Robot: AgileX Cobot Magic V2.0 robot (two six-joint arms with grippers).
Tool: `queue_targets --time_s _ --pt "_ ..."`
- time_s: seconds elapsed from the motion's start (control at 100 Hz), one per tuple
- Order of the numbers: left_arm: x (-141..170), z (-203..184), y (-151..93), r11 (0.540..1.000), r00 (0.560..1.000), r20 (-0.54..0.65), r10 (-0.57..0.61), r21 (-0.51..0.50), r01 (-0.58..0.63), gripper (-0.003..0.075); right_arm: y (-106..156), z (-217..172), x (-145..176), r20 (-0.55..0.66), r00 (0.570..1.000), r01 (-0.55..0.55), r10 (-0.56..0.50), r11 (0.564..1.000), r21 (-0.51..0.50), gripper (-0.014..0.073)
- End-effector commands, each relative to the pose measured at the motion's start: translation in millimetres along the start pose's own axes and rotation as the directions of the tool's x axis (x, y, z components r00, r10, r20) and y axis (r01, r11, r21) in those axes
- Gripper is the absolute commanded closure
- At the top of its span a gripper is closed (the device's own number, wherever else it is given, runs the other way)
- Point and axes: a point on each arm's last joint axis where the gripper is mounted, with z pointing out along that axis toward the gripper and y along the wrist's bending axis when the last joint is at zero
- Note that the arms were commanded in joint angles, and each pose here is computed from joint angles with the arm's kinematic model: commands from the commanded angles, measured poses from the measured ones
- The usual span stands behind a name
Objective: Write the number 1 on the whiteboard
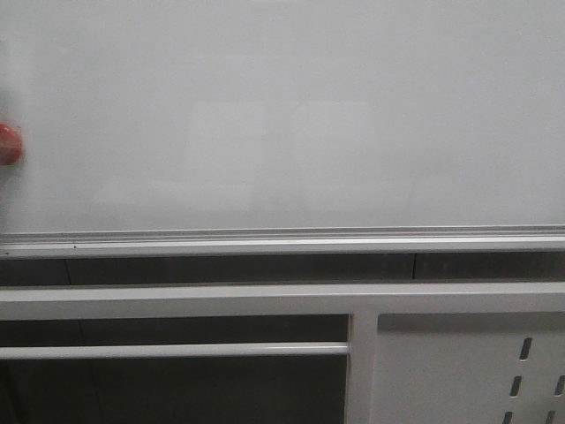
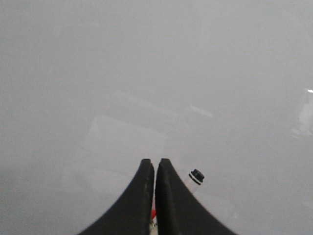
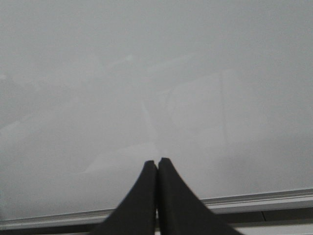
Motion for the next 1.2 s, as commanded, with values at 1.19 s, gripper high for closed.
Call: queue_targets --time_s 1.19 --pt "42 46 2 0.992 0.950 -0.288 0.123 0.062 -0.109 0.0738 33 78 -83 -0.396 0.910 0.170 -0.125 0.982 0.078 0.0647"
